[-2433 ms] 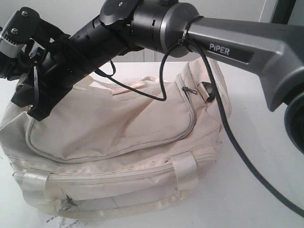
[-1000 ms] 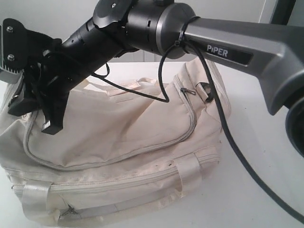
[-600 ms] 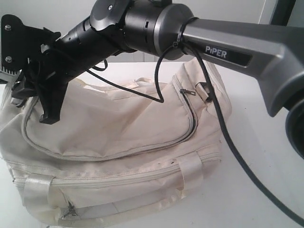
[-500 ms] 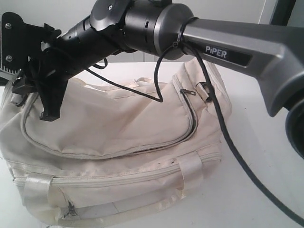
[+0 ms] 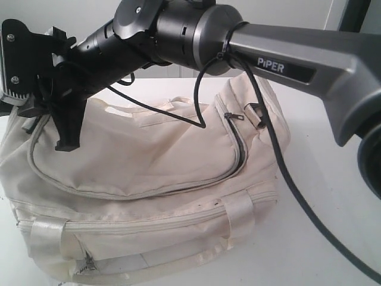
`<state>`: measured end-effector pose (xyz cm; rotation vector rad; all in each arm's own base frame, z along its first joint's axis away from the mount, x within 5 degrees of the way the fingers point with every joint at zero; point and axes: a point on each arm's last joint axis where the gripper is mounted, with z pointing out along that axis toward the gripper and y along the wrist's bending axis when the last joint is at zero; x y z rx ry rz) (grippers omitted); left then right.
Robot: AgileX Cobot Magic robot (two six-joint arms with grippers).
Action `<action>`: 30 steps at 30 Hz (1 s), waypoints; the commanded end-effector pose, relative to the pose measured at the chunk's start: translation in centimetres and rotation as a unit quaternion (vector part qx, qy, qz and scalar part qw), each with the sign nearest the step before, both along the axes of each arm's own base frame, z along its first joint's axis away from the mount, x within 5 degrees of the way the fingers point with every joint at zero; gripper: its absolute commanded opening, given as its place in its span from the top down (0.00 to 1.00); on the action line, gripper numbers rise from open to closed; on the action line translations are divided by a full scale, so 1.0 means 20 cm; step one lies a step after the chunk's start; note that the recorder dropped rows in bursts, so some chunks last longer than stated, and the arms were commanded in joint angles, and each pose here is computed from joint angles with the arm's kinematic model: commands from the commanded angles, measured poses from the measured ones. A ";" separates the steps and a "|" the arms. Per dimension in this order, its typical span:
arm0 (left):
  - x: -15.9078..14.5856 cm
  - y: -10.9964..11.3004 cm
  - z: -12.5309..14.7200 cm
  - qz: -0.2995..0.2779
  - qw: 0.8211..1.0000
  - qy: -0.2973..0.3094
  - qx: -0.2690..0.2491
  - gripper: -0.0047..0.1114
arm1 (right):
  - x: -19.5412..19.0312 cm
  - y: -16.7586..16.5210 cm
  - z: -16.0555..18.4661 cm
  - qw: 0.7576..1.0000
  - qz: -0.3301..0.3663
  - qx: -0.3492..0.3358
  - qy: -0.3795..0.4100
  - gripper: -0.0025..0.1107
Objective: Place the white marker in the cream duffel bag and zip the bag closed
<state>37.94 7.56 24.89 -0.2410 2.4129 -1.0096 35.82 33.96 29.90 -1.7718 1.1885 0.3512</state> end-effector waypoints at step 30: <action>0.13 0.03 0.07 0.100 0.990 -0.079 -0.052 0.96 | -0.19 0.01 0.04 0.975 0.111 0.028 0.189 0.98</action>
